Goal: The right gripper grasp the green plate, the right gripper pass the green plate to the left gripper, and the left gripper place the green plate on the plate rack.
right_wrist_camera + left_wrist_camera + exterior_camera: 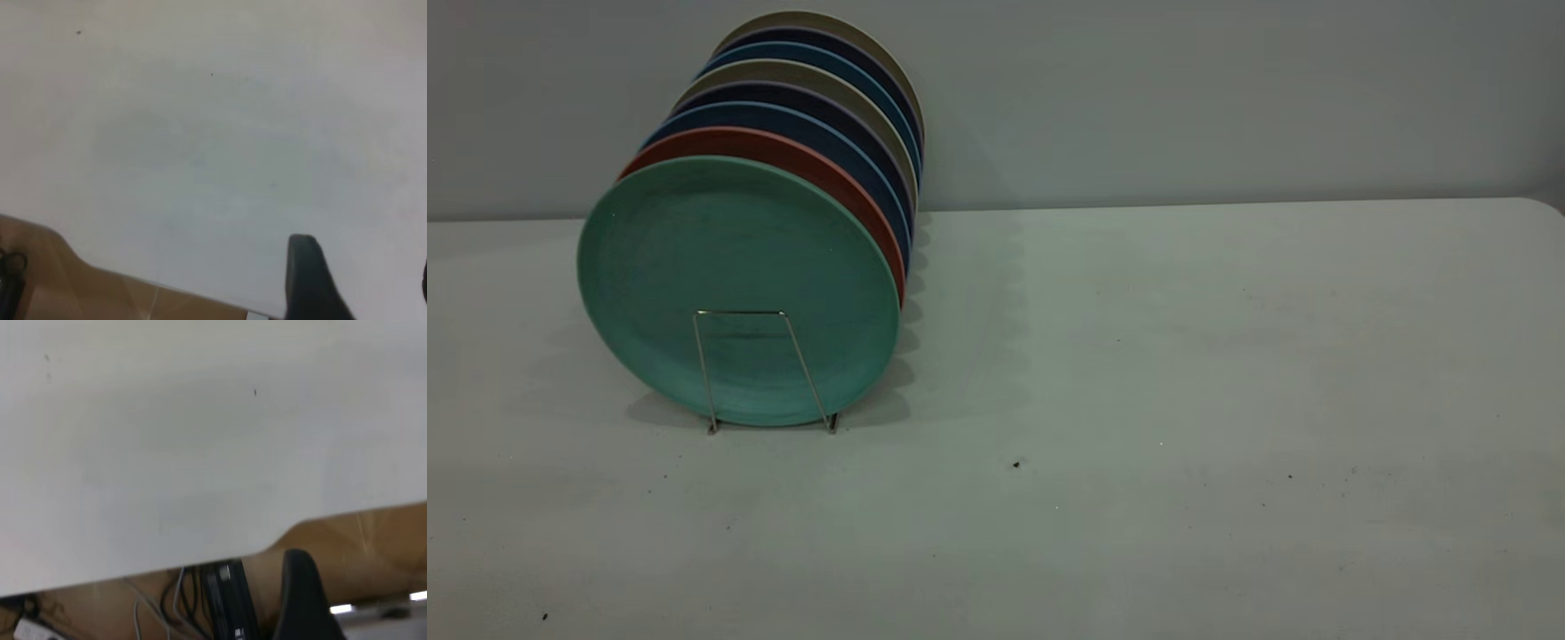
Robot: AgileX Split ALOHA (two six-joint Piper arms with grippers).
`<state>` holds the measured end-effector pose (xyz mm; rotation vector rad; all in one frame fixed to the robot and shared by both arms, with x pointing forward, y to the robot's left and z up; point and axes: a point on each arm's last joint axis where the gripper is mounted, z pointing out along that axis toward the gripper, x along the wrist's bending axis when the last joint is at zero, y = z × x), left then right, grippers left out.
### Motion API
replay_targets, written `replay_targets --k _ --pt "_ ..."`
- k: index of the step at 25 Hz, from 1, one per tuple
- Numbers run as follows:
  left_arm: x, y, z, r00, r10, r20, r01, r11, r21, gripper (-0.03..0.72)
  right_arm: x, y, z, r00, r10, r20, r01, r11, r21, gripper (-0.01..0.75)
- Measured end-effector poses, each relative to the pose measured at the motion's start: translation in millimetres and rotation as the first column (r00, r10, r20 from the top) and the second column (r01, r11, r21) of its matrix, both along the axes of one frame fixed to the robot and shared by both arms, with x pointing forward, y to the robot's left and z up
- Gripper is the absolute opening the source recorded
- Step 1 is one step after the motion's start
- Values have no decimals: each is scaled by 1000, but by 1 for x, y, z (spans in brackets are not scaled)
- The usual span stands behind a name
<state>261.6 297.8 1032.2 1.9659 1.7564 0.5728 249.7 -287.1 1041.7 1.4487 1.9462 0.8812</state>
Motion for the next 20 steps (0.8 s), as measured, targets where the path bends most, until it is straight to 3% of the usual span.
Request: replay_targets --k 8,16,20 --pt "-20 1 2 989 5 146 -3 1000 -8 472 0 0 0 1000 0 0 0 1000 0 417" --pt "-23 1 2 986 5 168 -3 1000 -9 472 -19 0 0 990 -46 132 43 999 22 417" --pt "-24 1 2 985 6 171 -4 1000 -10 472 -21 0 0 990 -43 136 40 999 26 417"
